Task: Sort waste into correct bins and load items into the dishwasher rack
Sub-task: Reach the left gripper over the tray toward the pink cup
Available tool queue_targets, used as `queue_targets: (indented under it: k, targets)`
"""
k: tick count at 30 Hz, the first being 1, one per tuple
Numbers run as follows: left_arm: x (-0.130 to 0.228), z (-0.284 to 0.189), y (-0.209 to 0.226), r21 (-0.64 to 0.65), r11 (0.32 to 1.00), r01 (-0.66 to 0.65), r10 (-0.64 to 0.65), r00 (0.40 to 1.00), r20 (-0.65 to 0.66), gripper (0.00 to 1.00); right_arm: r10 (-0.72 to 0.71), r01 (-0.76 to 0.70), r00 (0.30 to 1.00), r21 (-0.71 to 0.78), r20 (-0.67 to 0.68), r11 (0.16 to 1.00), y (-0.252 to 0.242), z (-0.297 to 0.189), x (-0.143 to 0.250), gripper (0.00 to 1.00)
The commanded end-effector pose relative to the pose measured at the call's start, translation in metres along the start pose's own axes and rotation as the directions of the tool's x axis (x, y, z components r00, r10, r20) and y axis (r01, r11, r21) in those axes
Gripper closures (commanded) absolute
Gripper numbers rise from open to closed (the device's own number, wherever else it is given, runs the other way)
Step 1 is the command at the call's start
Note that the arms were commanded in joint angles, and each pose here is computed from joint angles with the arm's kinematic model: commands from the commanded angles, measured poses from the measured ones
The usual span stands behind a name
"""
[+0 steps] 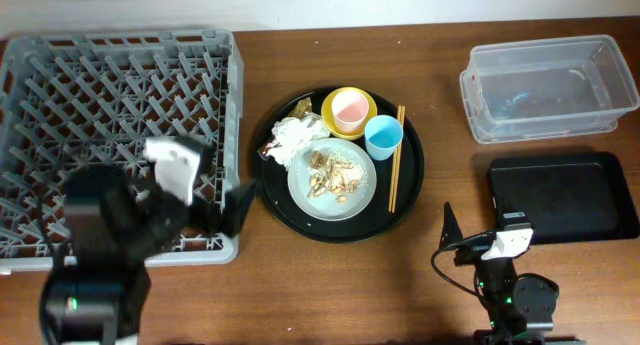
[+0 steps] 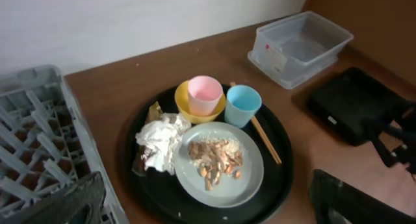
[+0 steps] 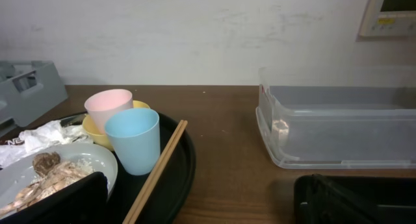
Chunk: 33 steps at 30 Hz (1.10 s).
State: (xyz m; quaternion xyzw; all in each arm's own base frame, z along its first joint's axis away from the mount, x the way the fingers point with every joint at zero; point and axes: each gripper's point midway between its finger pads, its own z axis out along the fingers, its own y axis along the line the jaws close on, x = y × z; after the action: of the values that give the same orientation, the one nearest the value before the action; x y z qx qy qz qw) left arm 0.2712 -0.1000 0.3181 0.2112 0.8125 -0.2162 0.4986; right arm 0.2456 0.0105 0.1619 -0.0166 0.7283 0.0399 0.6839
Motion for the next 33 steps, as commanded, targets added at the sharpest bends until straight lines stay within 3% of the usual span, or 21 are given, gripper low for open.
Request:
queue_targets:
  k: [1,4,7,11,16,18,22,24,28,30,33]
  targets:
    - [-0.026,0.006,-0.019,0.166,0.986,0.009,-0.015,0.999,0.034,0.01,0.011,-0.011,1.0,-0.002,-0.002,1.0,0.0,0.0,0.002,0.01]
    - [-0.021,0.019,0.012,-0.006,0.99,0.139,-0.139,0.981,-0.134,0.01,0.01,-0.01,1.0,-0.002,-0.001,1.0,0.0,0.0,0.002,0.02]
    - [-0.017,0.031,0.026,-0.184,0.98,0.07,-0.135,0.921,-0.366,0.01,0.01,-0.01,1.0,-0.002,-0.001,1.0,0.0,0.0,0.002,0.02]
    - [-0.01,0.08,-0.018,0.015,0.996,0.093,-0.076,0.883,-0.463,0.01,0.011,-0.011,1.0,-0.002,-0.002,1.0,0.0,0.0,0.002,0.02]
    - [-0.01,0.127,-0.046,0.122,0.985,0.126,-0.057,0.887,-0.458,0.0,0.01,-0.01,1.0,-0.002,-0.001,1.0,0.0,0.0,0.002,0.02]
    - [-0.014,0.147,-0.032,-0.05,0.995,0.082,-0.095,0.9,-0.425,0.02,0.011,-0.011,1.0,-0.002,-0.002,1.0,0.0,0.0,0.002,0.02]
    - [-0.027,0.167,-0.026,-0.167,0.985,-0.036,-0.034,0.918,-0.396,0.05,0.01,-0.01,1.0,-0.002,-0.001,1.0,0.0,0.0,0.002,0.01]
    - [-0.016,0.177,-0.024,-0.171,0.984,-0.041,-0.046,0.877,-0.478,0.07,0.011,-0.011,1.0,-0.002,-0.002,1.0,0.0,0.0,0.002,0.02]
    - [0.015,0.195,-0.017,-0.148,0.984,-0.097,-0.03,0.734,-0.679,0.07,0.01,-0.01,1.0,-0.002,-0.001,1.0,0.0,0.0,0.002,0.02]
    - [0.014,0.215,-0.011,-0.165,0.98,-0.111,-0.026,0.75,-0.661,0.07,0.011,-0.011,1.0,-0.002,-0.002,1.0,0.0,0.0,0.002,0.02]
    - [-0.014,0.246,-0.008,-0.205,0.977,-0.057,-0.06,0.849,-0.525,0.09,0.011,-0.011,1.0,-0.002,-0.002,1.0,0.0,0.0,0.002,0.02]
